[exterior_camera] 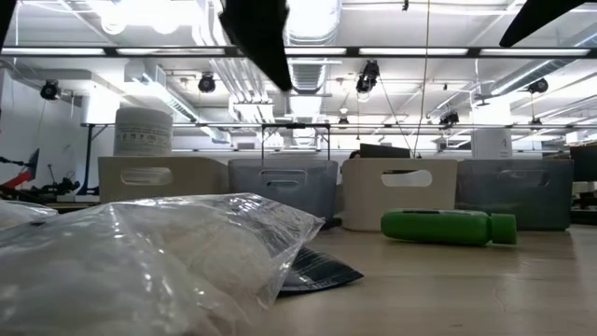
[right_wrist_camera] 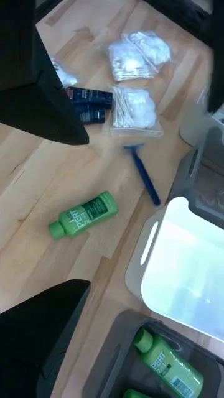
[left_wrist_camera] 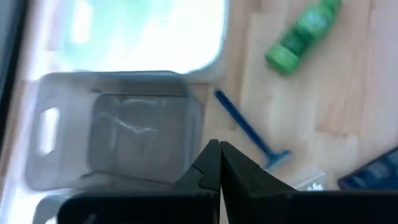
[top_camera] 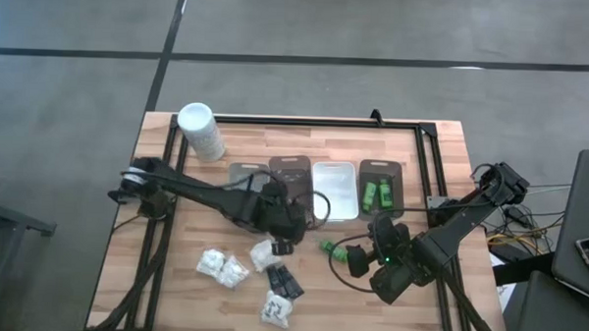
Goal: Pick & Place Travel size toiletries
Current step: Put the blue razor into the gray bin
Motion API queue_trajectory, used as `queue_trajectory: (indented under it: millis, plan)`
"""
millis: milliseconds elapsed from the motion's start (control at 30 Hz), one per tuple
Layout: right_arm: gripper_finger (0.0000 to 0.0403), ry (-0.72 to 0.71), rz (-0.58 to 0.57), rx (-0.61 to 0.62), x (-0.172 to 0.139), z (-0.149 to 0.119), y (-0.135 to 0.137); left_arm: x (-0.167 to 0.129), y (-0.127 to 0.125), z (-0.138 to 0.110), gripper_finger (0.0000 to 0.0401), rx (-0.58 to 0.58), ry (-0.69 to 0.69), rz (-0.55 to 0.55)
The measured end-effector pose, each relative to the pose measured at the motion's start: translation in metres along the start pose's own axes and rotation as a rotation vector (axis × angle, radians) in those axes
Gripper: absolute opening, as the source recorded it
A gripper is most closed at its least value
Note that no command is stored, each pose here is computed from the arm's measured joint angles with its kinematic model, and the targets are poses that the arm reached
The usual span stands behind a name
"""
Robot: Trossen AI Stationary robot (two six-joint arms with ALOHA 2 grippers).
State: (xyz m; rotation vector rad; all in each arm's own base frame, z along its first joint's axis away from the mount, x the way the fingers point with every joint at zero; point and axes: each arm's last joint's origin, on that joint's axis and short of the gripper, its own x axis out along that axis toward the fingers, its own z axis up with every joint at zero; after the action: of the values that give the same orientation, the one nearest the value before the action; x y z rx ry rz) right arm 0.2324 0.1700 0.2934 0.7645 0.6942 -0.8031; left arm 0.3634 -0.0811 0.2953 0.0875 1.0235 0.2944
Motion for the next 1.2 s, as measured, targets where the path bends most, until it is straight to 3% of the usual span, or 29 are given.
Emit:
queue_trajectory:
  millis: [133,200,300,433,500,567,733,800,833,867,933,1100,1200]
  plan:
    - [0.0368,-0.003,-0.005,-0.008,0.000,0.000,-0.001,-0.017,0.019,-0.002,0.0003,-0.072,-0.031,0.003]
    - [0.0368,-0.004,-0.011,-0.012,0.000,0.000,-0.001,-0.019,0.020,-0.003,0.0003,-0.080,-0.027,-0.048]
    - [0.0368,-0.005,-0.014,-0.015,0.000,0.000,-0.002,-0.015,0.013,-0.004,0.0012,-0.098,-0.018,-0.146]
    - [0.0368,-0.006,-0.017,-0.016,0.000,0.001,-0.002,0.008,-0.010,-0.006,0.0055,-0.116,-0.070,-0.280]
    - [0.0368,-0.006,-0.017,-0.016,0.000,0.001,-0.002,0.018,-0.024,-0.010,0.0080,0.045,-0.116,-0.369]
    - [0.0368,-0.006,-0.018,-0.018,0.000,0.001,-0.002,0.024,-0.037,-0.017,0.0103,0.308,-0.164,-0.398]
    - [0.0368,0.001,-0.030,-0.027,0.000,0.000,-0.003,0.046,-0.043,-0.034,0.0142,0.936,-0.174,-0.256]
    - [0.0368,0.013,-0.033,-0.027,0.000,0.000,-0.004,0.055,-0.039,-0.034,0.0147,1.100,-0.173,-0.231]
    - [0.0368,0.018,-0.036,-0.030,0.000,0.000,-0.004,0.060,-0.038,-0.034,0.0148,1.129,-0.166,-0.225]
    - [0.0368,0.023,-0.037,-0.031,0.000,0.000,-0.004,0.066,-0.035,-0.033,0.0148,1.106,-0.153,-0.217]
    - [0.0368,0.041,-0.041,-0.028,0.000,-0.001,-0.004,0.076,-0.031,-0.029,0.0147,0.908,-0.101,-0.200]
    - [0.0368,0.053,-0.045,0.000,0.000,-0.001,-0.004,0.069,-0.016,-0.011,0.0140,0.072,0.023,-0.239]
    - [0.0368,0.053,-0.045,0.000,0.000,-0.001,-0.004,0.066,-0.015,-0.009,0.0140,-0.355,0.088,-0.251]
